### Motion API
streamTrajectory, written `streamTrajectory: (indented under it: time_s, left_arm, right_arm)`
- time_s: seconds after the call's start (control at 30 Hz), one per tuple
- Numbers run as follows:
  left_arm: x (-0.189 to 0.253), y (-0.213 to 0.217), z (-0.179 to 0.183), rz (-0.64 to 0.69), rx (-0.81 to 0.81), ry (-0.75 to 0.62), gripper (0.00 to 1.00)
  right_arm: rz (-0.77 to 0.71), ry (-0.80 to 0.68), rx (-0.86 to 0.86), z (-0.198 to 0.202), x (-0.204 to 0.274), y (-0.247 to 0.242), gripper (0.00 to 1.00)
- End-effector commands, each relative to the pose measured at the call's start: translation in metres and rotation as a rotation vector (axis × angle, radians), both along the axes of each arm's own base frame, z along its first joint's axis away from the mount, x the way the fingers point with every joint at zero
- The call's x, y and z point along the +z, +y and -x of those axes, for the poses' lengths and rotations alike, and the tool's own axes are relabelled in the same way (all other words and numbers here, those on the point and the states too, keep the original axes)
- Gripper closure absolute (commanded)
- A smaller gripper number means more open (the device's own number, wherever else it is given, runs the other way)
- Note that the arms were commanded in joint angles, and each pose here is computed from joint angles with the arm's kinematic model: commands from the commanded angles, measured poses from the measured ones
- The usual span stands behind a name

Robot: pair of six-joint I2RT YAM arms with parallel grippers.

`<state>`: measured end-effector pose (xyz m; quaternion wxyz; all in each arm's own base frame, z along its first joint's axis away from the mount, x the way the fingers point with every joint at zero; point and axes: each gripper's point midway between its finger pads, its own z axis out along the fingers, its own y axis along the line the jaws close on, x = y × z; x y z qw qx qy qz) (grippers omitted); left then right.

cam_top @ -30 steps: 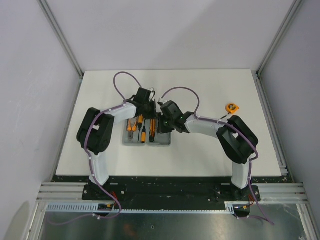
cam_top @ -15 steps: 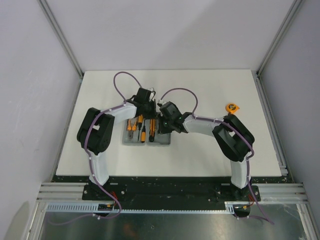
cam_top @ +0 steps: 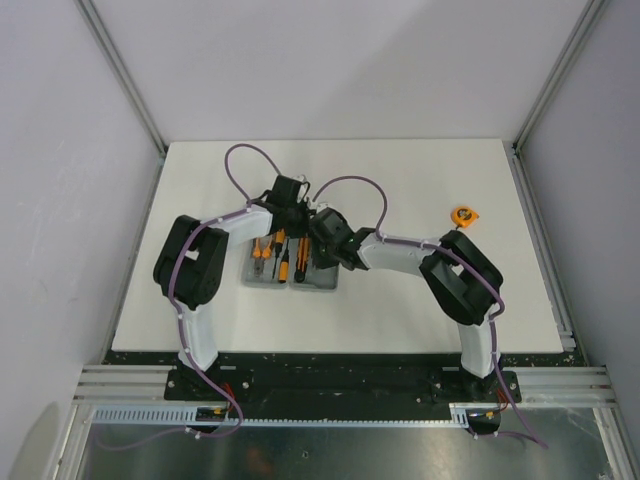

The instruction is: Pack the tool kit

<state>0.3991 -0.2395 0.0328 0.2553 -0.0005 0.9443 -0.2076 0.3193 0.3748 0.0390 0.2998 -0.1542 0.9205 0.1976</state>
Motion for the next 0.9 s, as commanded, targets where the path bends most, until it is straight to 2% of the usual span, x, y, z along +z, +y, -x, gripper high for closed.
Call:
streamTrajectory:
  time_s: [0.0,0.37,0.87]
  left_arm:
    - [-0.033,0.016,0.023,-0.08,0.02,0.095,1.0]
    - [0.005,0.008,0.01,-0.006,0.024,0.031,1.0]
    - [-0.01,0.008,0.016,0.005,0.025,0.089,1.0]
  right_arm:
    - [0.07,0.013,-0.057,0.0,-0.009,-0.019,0.96]
    - [-0.17,-0.076,-0.144,-0.034,0.075,-0.016,0.93]
    - [-0.137,-0.015,-0.042,-0.014,0.039,0.005,0.92]
